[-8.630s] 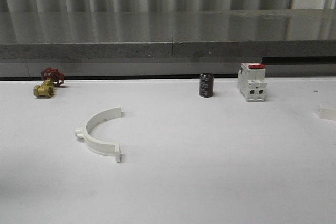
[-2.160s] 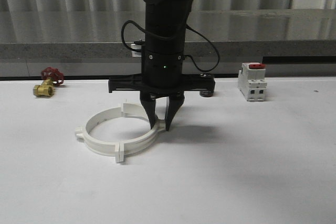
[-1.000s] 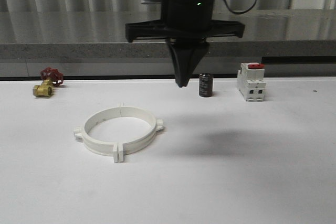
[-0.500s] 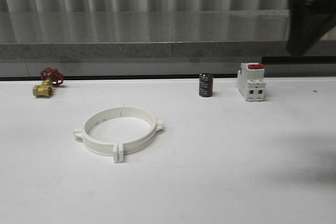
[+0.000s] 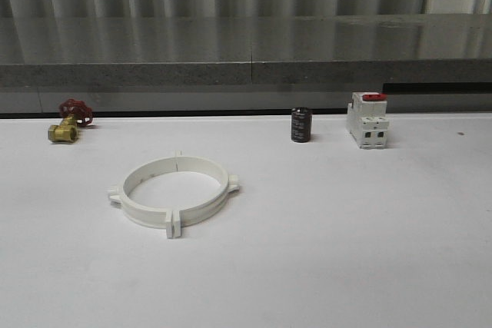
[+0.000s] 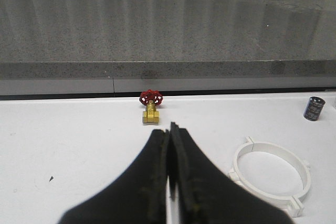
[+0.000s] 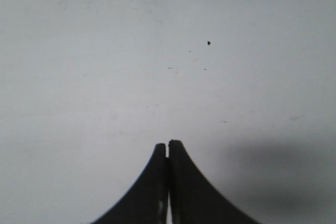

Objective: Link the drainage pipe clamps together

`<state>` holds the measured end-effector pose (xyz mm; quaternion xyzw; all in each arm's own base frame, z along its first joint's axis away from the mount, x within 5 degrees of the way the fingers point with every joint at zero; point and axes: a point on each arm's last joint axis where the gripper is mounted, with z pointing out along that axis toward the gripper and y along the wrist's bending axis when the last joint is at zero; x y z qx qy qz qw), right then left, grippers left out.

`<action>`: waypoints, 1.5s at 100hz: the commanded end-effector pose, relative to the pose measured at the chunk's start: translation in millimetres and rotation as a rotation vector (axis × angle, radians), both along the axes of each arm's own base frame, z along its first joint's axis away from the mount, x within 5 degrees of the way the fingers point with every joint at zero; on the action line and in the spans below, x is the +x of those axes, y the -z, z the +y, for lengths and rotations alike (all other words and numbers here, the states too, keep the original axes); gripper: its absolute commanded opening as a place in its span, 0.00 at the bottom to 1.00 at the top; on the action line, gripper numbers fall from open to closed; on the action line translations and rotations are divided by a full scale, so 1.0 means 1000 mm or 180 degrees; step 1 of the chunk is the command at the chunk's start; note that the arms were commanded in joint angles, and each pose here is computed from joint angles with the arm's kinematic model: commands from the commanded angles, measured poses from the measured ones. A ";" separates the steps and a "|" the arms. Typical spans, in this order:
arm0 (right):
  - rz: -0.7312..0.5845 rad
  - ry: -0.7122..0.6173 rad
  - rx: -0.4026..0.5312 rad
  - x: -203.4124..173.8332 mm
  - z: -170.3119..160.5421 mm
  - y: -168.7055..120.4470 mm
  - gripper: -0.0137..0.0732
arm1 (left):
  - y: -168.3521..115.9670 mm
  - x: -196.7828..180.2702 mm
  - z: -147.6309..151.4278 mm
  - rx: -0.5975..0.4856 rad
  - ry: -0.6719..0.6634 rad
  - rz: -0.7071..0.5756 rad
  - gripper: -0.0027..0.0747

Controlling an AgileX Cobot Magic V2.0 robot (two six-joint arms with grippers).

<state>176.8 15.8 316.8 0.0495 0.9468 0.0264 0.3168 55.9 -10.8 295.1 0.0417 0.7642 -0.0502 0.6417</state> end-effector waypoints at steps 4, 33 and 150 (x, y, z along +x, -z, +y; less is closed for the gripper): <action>-0.0441 -0.0007 -0.0190 -0.018 -0.008 -0.011 0.08 | -0.015 0.000 0.001 -0.0100 -0.0046 -0.0281 0.01; -0.1134 0.0084 -0.0174 -0.059 -0.015 -0.005 0.08 | -0.015 0.000 0.001 -0.0100 -0.0046 -0.0281 0.01; -0.3144 0.0095 -0.0291 -0.122 -0.018 0.110 0.08 | -0.014 0.001 0.001 -0.0100 -0.0046 -0.0275 0.01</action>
